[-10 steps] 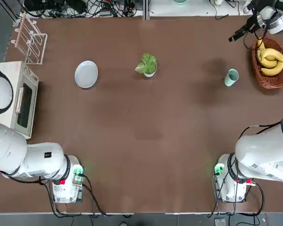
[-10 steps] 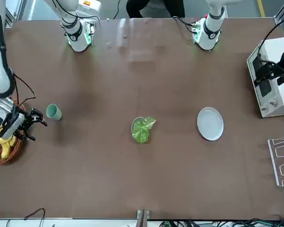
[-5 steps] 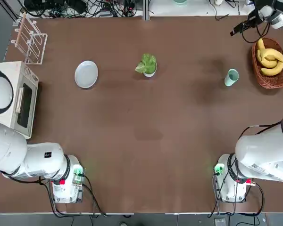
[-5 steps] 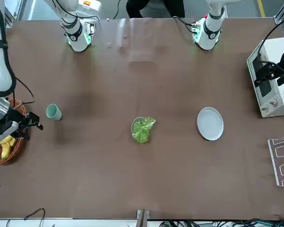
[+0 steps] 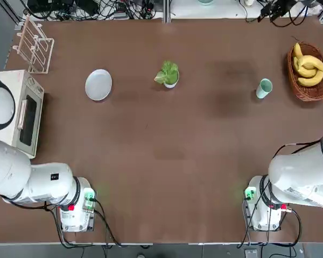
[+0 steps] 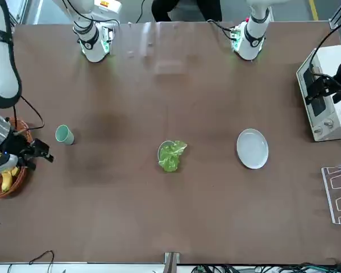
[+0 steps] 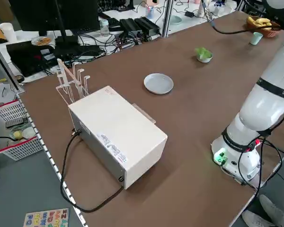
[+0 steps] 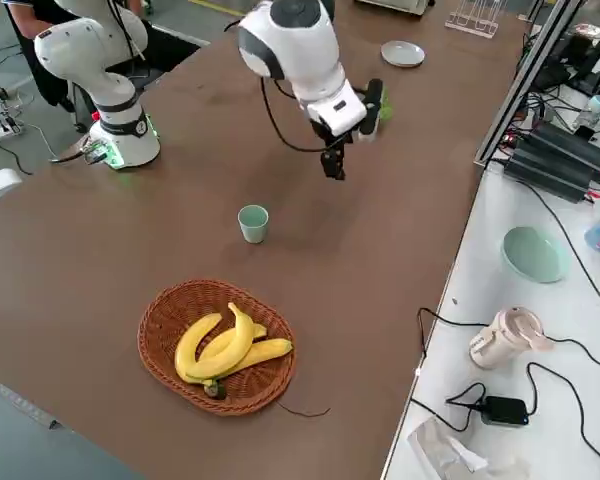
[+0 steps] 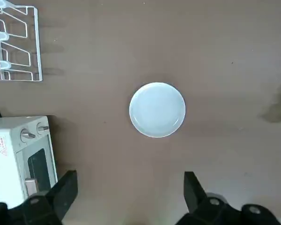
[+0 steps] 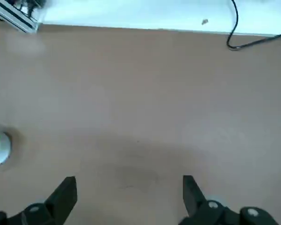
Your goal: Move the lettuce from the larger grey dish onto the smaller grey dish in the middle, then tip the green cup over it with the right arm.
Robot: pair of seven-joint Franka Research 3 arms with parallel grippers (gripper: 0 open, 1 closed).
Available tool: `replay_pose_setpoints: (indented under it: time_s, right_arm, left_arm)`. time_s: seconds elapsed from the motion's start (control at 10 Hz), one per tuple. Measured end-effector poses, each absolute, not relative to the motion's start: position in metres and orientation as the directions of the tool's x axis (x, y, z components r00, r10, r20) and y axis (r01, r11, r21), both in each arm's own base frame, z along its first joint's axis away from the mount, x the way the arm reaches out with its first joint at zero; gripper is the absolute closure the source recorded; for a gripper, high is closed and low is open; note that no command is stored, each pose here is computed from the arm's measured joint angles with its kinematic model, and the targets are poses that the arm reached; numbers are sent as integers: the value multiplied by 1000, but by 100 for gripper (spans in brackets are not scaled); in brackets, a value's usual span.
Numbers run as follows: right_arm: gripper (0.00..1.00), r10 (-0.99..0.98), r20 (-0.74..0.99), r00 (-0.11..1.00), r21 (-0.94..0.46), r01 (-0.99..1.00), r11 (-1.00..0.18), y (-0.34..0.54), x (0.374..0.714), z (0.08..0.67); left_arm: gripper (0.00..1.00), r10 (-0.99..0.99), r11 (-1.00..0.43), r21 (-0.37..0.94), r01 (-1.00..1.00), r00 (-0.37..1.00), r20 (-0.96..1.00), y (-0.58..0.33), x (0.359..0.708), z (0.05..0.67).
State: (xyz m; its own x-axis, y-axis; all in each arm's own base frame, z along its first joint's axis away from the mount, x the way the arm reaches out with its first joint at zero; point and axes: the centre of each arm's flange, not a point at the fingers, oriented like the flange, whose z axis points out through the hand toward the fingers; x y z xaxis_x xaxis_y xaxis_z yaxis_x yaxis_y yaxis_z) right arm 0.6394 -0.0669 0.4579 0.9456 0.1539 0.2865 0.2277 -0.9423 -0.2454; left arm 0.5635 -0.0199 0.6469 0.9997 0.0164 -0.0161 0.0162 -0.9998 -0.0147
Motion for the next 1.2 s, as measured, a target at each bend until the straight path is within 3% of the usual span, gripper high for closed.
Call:
replay_pose_setpoints:
  time_s: [0.6,1.2]
  right_arm:
    - [0,162,165,973,-164,189,-968,4,626,555]
    - [0,137,-26,990,-60,136,-989,0,538,650]
  left_arm:
    - [0,17,-1000,-15,16,1000,-16,-20,564,647]
    - [0,17,-1000,-15,16,1000,-16,-20,564,646]
